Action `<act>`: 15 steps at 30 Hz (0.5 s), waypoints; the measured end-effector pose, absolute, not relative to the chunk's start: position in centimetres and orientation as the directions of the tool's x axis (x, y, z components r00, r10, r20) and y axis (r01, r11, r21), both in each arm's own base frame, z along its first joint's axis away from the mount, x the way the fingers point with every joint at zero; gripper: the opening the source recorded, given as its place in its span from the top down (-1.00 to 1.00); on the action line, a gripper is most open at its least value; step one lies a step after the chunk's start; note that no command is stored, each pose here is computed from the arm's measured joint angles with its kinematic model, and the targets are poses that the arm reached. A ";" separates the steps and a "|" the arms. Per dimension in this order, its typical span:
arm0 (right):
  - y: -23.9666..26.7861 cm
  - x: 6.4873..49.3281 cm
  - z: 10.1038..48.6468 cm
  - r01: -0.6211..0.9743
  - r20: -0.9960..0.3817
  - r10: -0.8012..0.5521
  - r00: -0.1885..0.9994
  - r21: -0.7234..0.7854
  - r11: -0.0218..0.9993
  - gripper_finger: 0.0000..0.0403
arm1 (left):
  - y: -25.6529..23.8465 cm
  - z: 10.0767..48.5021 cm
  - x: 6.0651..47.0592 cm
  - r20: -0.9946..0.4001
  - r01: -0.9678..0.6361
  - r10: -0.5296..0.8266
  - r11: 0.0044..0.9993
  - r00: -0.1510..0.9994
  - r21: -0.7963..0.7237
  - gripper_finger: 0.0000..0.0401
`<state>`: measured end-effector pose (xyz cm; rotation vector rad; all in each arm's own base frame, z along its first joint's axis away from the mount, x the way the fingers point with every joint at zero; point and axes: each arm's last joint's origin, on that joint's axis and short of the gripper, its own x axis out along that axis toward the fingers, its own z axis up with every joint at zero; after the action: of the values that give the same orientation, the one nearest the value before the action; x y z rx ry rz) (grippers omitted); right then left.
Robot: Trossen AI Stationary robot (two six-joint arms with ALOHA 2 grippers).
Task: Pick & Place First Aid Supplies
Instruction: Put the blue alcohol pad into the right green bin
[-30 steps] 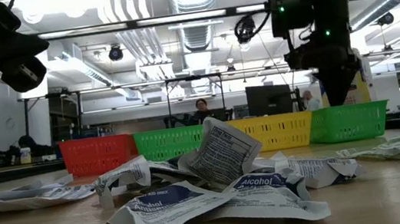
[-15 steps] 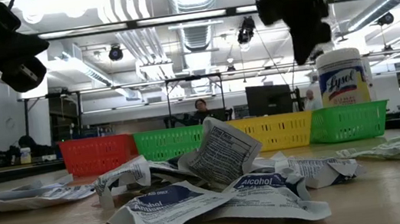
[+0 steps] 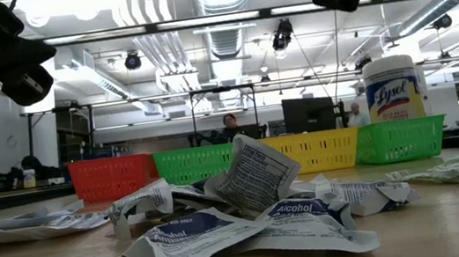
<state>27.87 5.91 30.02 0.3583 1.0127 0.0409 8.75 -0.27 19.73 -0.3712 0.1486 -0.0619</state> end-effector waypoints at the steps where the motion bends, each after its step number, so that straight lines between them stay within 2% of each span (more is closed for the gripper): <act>1: 6.4 27.9 30.1 0.110 -0.812 0.210 0.544 0.317 0.942 0.81 | -0.3 19.7 8.7 -0.133 0.033 -0.087 0.930 0.987 -0.366 1.00; 15: 10.6 27.9 30.8 -0.075 -0.718 0.323 0.617 0.355 0.932 0.87 | -0.3 19.7 8.8 -0.134 0.033 -0.088 0.930 0.987 -0.366 1.00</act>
<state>27.87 10.65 30.80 0.3045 0.8799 0.2332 8.75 -0.27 19.72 -0.3712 0.1489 -0.0620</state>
